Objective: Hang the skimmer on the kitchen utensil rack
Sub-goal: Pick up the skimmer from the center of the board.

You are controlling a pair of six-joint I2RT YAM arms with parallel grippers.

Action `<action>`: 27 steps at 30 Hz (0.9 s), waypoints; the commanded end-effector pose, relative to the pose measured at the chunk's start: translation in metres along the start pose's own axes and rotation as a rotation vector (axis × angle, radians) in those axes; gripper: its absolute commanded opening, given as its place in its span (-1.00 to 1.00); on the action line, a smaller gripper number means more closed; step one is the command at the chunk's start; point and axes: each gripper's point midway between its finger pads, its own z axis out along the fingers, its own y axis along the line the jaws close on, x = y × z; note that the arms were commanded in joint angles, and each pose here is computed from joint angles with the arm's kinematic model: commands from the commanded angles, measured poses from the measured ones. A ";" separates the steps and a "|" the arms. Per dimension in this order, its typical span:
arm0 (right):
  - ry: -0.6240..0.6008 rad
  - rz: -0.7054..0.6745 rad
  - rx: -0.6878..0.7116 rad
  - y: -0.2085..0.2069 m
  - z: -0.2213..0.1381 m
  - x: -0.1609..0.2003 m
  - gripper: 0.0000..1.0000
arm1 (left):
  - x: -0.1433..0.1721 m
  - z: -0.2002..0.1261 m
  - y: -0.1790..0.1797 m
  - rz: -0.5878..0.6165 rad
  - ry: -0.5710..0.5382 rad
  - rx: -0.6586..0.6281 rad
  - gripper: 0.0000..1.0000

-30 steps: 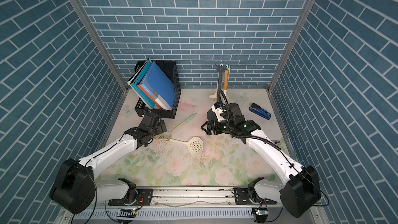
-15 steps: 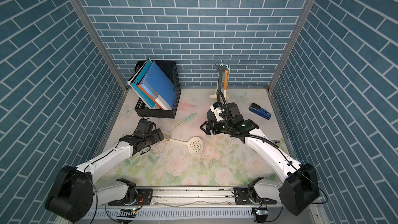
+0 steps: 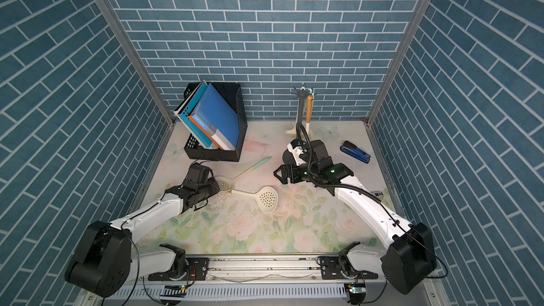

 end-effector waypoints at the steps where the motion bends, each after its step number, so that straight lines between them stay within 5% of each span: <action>1: -0.017 -0.007 -0.004 0.002 -0.001 -0.002 0.88 | 0.006 0.004 0.002 0.000 0.020 0.015 -0.93; 8: -0.055 0.056 -0.058 0.009 -0.001 -0.003 0.88 | 0.010 -0.002 -0.005 -0.086 -0.015 0.124 -1.00; 17: -0.224 0.115 -0.149 0.023 -0.017 -0.019 0.86 | -0.012 -0.039 -0.032 -0.427 -0.193 0.482 -1.00; 27: -0.416 0.082 -0.242 0.050 -0.029 -0.068 0.66 | -0.051 -0.088 -0.090 -0.486 -0.248 0.748 -1.00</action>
